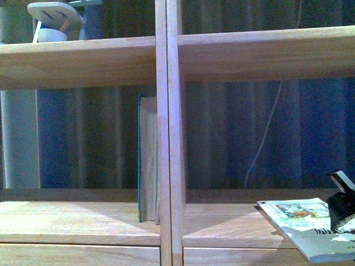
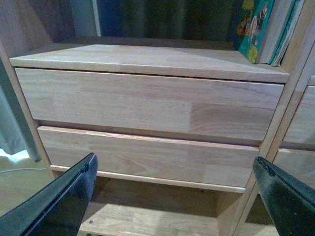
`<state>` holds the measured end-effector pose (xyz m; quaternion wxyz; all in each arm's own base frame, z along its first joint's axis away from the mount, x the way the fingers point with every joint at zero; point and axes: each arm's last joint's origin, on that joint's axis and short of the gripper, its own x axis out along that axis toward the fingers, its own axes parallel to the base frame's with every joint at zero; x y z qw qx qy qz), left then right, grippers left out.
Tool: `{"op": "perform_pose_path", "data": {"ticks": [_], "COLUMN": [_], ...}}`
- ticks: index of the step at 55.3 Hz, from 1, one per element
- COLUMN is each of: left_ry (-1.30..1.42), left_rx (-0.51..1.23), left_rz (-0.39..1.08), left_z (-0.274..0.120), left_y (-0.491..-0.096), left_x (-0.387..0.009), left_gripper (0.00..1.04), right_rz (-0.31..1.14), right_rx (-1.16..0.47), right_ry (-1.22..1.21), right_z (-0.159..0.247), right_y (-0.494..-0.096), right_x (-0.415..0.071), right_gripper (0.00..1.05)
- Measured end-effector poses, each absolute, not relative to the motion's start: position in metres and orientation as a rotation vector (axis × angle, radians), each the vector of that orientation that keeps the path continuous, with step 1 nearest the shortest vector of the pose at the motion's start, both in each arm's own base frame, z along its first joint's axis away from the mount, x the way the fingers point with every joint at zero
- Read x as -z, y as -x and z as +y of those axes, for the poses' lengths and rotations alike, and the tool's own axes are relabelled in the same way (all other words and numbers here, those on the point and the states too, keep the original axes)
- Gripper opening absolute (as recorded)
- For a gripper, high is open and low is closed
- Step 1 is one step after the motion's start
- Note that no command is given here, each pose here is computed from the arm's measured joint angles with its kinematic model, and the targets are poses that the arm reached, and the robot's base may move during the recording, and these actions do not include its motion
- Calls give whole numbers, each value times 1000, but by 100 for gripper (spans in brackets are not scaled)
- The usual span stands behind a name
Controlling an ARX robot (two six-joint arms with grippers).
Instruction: Organize books on shelf
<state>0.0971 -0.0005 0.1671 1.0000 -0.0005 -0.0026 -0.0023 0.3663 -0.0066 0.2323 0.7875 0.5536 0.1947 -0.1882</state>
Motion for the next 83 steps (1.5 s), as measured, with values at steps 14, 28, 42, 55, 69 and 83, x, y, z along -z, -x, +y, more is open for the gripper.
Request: {"op": "perform_pose_path", "data": {"ticks": [14,28,42,55,69,83], "left_ry": [1,1,1,1,1,1], "left_rx": [5,5,5,5,5,5], "left_rz": [-5,-5,-5,-5,-5,-5], "left_z": [0,0,0,0,0,0], "left_y": [-97,-97,-97,-97,-97,-97], "left_x": [-167,-167,-167,-167,-167,-167], "left_gripper": [97,97,97,97,97,97], "right_rz": [392,374,346,280,168,54], "right_rx": [382,367,332,222,-10,-208], "right_ry": [-1194,-1187,-1190,-1150,-1031,-920], "right_z": [-8,-15,-42,-82,-98,-91], "right_y": [-367,-361,-332,-291,-245,-202], "right_x": [-236,-237,-242,-263,-300,-330], "right_gripper": [9,7,7,7,7,7]}}
